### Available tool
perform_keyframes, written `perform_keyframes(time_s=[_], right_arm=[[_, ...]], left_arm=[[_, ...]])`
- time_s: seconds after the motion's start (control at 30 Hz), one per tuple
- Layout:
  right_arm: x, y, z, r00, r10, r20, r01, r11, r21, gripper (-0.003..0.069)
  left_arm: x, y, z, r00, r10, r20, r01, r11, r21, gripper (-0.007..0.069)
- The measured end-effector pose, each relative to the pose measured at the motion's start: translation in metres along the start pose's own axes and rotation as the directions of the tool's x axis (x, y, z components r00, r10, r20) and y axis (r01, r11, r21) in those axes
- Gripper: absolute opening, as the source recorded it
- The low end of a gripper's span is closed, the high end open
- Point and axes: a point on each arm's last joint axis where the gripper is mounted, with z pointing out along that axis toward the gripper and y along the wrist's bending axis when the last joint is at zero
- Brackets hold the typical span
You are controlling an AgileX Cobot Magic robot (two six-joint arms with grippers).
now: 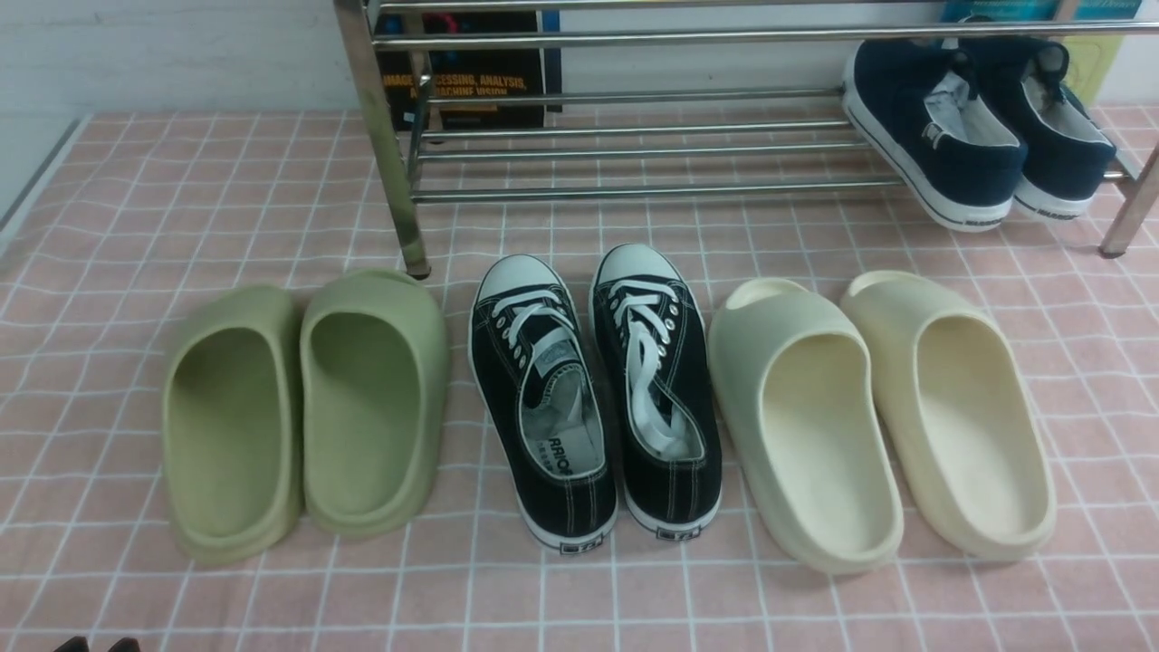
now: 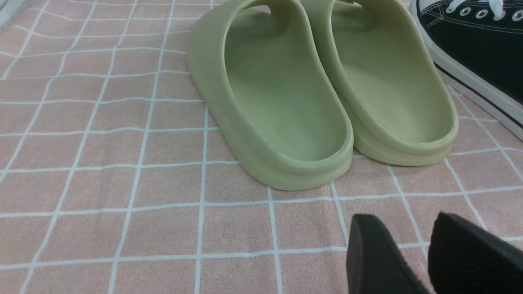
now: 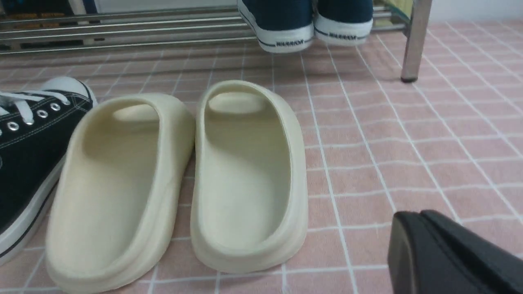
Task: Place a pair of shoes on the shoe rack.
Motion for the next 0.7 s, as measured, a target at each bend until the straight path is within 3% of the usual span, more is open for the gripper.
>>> perform_keyframes(time_s=[0.13,0.37,0.7], right_arm=[[0.0052,0.0003,-0.0006,0.996,0.054,-0.069,-0.054,0.999,0.002,-0.0018],[0.0062,0.0033,-0.0012,0.995,-0.050,-0.088,0.047,0.998,-0.037,-0.0018],[0.0063,0.0036,-0.0012,0.994,-0.070,-0.089,0.067,0.997,-0.041,-0.0016]], left_arm=[[0.0000,0.0000,0.0000,1.000,0.000,0.000,0.000,1.000,0.000,0.0239],[0.0000,0.0000,0.0000,1.000,0.000,0.000,0.000,1.000,0.000,0.0239],[0.0000,0.0000,0.0000,1.000,0.000,0.000,0.000,1.000,0.000,0.0239]])
